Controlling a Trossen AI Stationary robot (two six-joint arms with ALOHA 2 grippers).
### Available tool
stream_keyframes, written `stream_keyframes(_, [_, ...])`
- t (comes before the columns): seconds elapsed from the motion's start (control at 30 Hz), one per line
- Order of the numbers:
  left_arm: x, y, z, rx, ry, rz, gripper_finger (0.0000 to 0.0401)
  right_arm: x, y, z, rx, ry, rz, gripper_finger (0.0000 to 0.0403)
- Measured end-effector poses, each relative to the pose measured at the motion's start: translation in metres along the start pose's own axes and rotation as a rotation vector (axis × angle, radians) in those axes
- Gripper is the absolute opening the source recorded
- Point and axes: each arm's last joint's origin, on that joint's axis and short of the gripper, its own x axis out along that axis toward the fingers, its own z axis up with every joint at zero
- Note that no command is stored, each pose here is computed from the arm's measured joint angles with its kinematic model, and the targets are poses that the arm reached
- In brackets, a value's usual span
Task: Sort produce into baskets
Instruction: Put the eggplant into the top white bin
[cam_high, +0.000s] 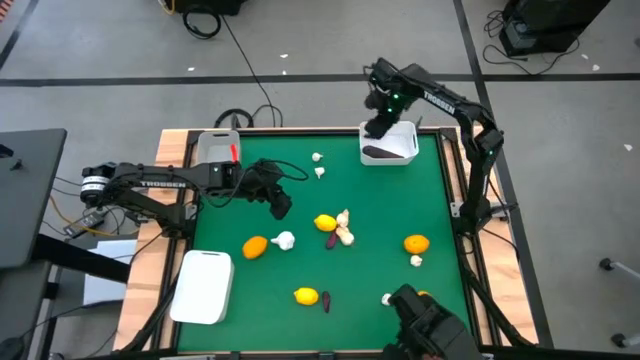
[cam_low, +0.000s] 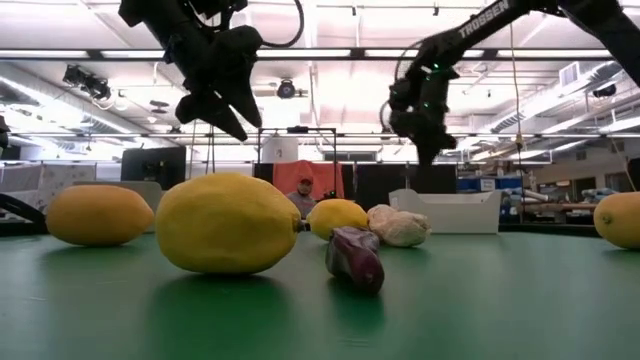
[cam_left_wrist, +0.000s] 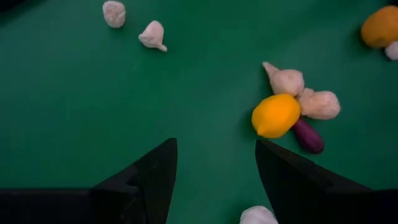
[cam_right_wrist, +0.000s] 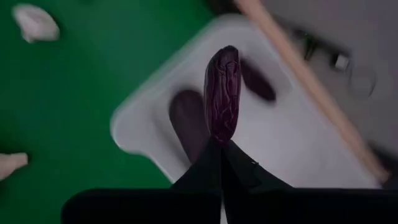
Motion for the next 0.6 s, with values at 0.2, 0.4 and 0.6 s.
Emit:
stream_keyframes(0.2, [-0.001,-0.006,0.004,0.008,-0.054,-0.044,0.0223,0.031,-0.011,-0.018,0.093,0.111,0.006,0.0015])
stream_keyframes(0.4, [-0.003,-0.018,0.005,0.066,-0.111,-0.104,0.0223,0.048,-0.016,-0.025,0.150,0.128,-0.029,0.0095])
stream_keyframes(0.6, [-0.005,-0.027,0.000,0.155,-0.103,-0.143,0.0223,0.039,-0.015,-0.024,0.207,0.078,-0.085,0.0175])
